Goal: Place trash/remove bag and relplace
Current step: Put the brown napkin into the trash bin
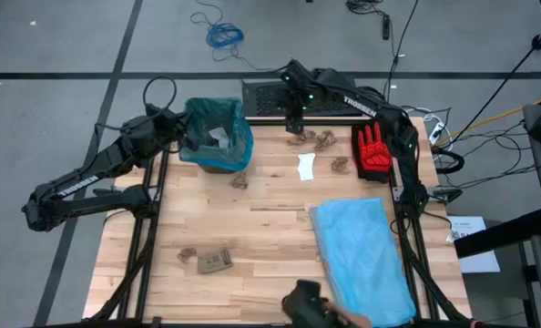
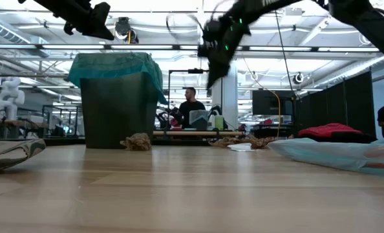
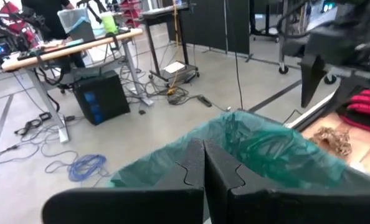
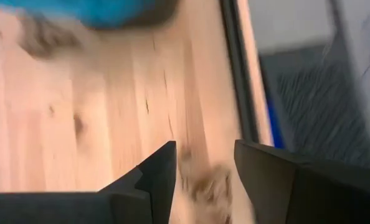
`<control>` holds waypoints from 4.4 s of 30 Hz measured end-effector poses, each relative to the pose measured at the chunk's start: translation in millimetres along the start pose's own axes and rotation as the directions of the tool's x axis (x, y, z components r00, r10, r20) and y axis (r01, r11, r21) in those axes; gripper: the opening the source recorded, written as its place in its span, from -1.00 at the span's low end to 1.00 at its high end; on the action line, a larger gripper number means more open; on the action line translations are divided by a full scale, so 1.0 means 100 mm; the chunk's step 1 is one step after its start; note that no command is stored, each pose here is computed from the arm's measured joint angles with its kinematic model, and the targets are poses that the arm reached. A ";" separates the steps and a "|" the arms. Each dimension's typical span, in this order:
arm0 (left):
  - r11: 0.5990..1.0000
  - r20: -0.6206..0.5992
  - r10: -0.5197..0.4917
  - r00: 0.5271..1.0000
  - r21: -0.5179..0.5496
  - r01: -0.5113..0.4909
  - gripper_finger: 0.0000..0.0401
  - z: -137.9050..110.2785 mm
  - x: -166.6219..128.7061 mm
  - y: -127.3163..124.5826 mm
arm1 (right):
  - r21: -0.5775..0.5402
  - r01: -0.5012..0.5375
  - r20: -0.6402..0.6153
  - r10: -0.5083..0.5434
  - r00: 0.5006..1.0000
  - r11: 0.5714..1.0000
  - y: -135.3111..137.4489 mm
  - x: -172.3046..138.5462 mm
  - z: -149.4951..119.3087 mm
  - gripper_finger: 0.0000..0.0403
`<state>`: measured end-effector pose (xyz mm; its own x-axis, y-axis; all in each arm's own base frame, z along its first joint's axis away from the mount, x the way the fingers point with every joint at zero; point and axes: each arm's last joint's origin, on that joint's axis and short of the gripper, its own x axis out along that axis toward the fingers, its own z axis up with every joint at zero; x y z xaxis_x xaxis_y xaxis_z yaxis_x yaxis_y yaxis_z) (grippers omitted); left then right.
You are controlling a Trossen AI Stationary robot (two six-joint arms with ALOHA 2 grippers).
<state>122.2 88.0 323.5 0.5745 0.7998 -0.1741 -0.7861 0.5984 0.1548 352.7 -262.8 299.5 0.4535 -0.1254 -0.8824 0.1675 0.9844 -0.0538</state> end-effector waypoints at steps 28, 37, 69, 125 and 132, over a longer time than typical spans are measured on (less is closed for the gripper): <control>0.935 -0.316 0.298 0.901 -0.093 -0.342 -1.00 -0.34 0.39 0.13 | 0.271 0.094 -0.204 -0.039 0.978 0.958 -0.23 1.11 -0.92 -0.57; 0.959 -0.315 0.137 0.939 -0.194 -0.205 -1.00 -0.35 0.54 0.08 | 0.240 0.059 -0.231 -0.001 0.973 0.969 -0.12 1.00 -0.89 -0.95; 0.940 -0.202 -0.161 0.966 -0.329 0.088 -1.00 -0.43 1.09 -0.16 | -0.014 0.076 0.681 -0.046 0.731 0.997 0.66 -0.68 0.41 -0.86; 0.980 -0.016 -0.161 0.987 -0.120 0.158 -0.69 0.08 0.61 0.01 | 0.396 0.247 -0.262 -0.149 0.954 0.884 0.01 0.68 -1.68 0.03; 0.980 -0.025 -0.162 0.987 -0.120 0.158 -0.69 0.07 0.61 0.01 | 0.437 0.260 -0.302 -0.132 0.944 0.861 -0.08 0.79 -1.79 -0.31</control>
<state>158.6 137.7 319.4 0.6881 0.6911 -0.2213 -0.7073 0.7068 0.0079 230.6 -258.2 147.1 0.1415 -0.2114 -0.9671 0.6446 0.7611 -0.0721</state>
